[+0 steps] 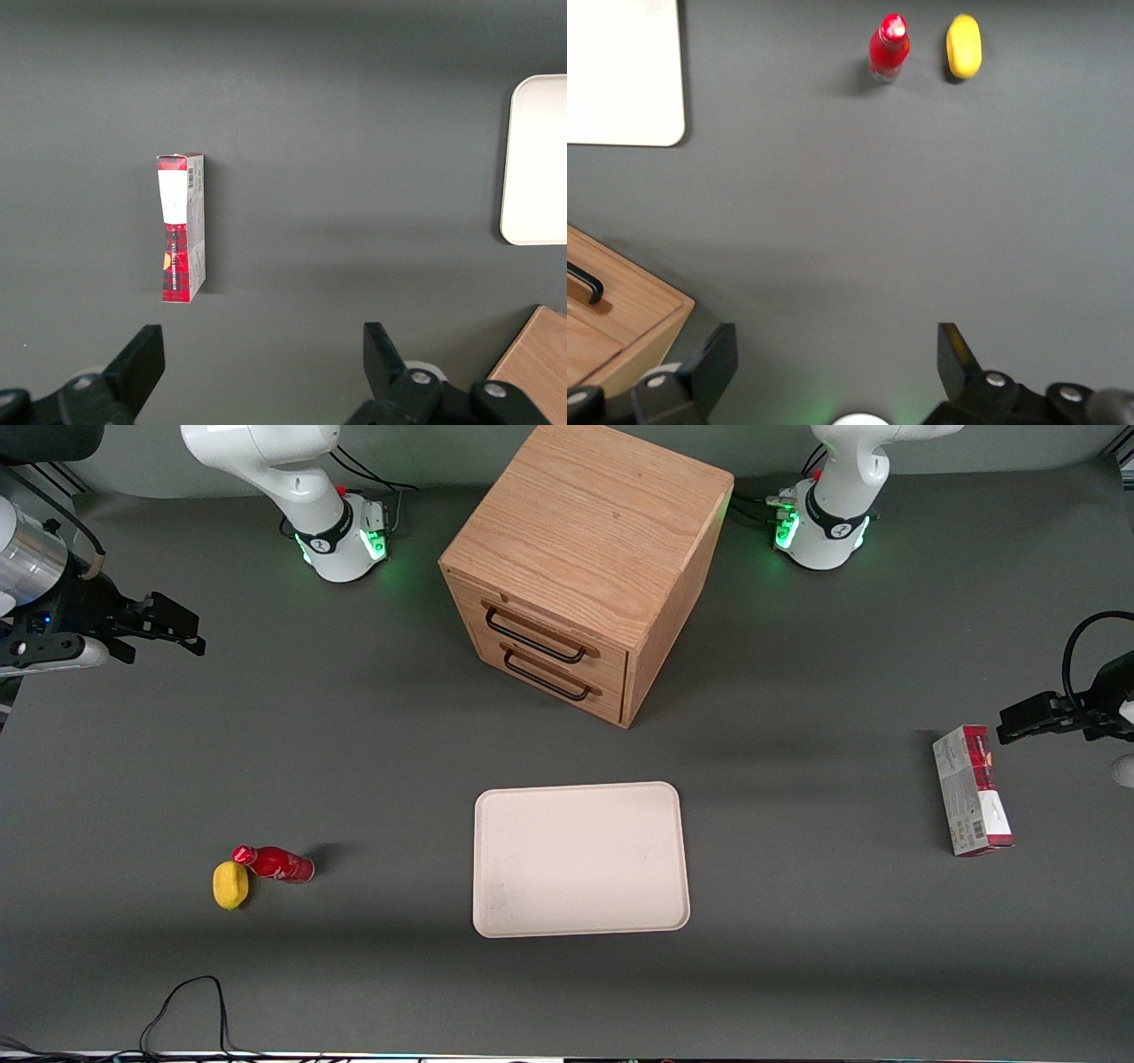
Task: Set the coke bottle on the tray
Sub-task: 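Move the right gripper down over the small red Coca-Cola bottle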
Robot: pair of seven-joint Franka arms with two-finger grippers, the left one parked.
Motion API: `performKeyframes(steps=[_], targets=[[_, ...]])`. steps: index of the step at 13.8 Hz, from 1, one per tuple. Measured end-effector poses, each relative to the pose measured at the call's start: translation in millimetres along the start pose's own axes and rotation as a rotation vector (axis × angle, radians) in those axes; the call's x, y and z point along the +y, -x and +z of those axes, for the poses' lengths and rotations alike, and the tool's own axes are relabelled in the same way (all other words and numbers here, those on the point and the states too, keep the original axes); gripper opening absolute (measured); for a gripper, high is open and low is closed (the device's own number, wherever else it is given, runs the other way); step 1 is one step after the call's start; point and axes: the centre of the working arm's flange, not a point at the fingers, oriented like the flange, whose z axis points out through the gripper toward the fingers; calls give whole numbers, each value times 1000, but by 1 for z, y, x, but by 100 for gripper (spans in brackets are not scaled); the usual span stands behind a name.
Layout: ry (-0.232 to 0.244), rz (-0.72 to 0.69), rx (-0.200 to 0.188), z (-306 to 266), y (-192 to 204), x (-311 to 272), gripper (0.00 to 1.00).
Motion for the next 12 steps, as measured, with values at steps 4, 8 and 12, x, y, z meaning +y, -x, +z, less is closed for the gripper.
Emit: performKeyframes(steps=[4,8,12], targets=[[8,-1,-26,2,-16,-2,100],[20,3,-16,8,-66,-3,100],[40,6,25,81,-139,23,100]])
